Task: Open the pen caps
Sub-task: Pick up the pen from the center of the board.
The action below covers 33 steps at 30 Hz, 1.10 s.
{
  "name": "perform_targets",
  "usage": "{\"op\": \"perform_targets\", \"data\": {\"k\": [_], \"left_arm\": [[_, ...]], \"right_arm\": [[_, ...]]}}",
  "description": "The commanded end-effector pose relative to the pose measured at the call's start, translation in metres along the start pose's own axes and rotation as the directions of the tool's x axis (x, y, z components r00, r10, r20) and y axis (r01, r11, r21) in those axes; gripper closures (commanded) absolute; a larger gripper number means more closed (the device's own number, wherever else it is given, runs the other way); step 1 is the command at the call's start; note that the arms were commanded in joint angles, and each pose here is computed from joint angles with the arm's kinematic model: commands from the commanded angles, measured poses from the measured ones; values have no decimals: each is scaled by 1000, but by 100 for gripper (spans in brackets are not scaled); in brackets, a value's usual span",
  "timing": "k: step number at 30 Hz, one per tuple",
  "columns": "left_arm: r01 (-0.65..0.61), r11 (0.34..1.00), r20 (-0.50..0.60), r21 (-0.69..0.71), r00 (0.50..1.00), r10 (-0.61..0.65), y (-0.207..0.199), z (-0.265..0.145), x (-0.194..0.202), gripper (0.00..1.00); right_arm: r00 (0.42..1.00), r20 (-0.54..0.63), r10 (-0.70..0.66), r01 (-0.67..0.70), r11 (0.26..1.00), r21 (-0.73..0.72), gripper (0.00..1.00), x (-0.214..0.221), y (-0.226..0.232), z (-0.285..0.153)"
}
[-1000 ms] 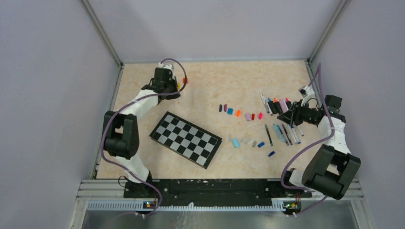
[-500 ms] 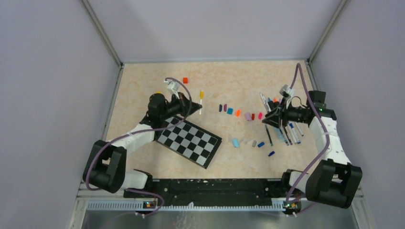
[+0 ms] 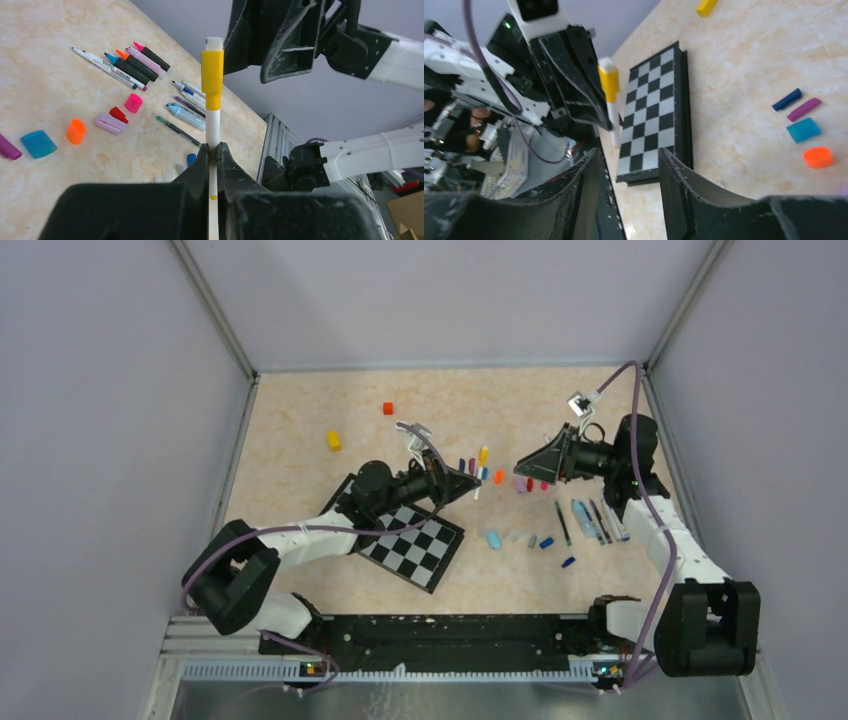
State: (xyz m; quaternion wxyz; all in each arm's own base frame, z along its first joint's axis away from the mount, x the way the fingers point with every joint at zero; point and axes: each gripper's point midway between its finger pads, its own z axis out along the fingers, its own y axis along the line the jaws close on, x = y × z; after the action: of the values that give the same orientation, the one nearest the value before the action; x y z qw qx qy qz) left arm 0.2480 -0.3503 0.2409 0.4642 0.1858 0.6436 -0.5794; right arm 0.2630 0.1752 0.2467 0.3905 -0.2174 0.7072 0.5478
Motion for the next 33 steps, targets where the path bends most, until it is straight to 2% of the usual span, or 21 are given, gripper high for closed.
{"op": "perform_targets", "data": {"k": [1,4,17,22,33], "left_arm": [[15,1000,129,15,991,-16,-15,21,-27,100],[43,999,135,11,990,-44,-19,29,-20,100],[62,998,128,14,990,-63,-30,46,-10,100],[65,998,125,14,990,-66,-33,49,-8,100],[64,998,118,17,991,-66,-37,52,-6,100]], "right_arm": [[987,129,93,-77,989,-124,54,-39,41,8],[983,151,100,-78,986,-144,49,-32,44,10],[968,154,196,-190,980,-51,51,-8,14,26],[971,152,184,-178,983,-54,57,-3,14,29],[980,130,153,-149,988,-40,81,5,11,36]]}}
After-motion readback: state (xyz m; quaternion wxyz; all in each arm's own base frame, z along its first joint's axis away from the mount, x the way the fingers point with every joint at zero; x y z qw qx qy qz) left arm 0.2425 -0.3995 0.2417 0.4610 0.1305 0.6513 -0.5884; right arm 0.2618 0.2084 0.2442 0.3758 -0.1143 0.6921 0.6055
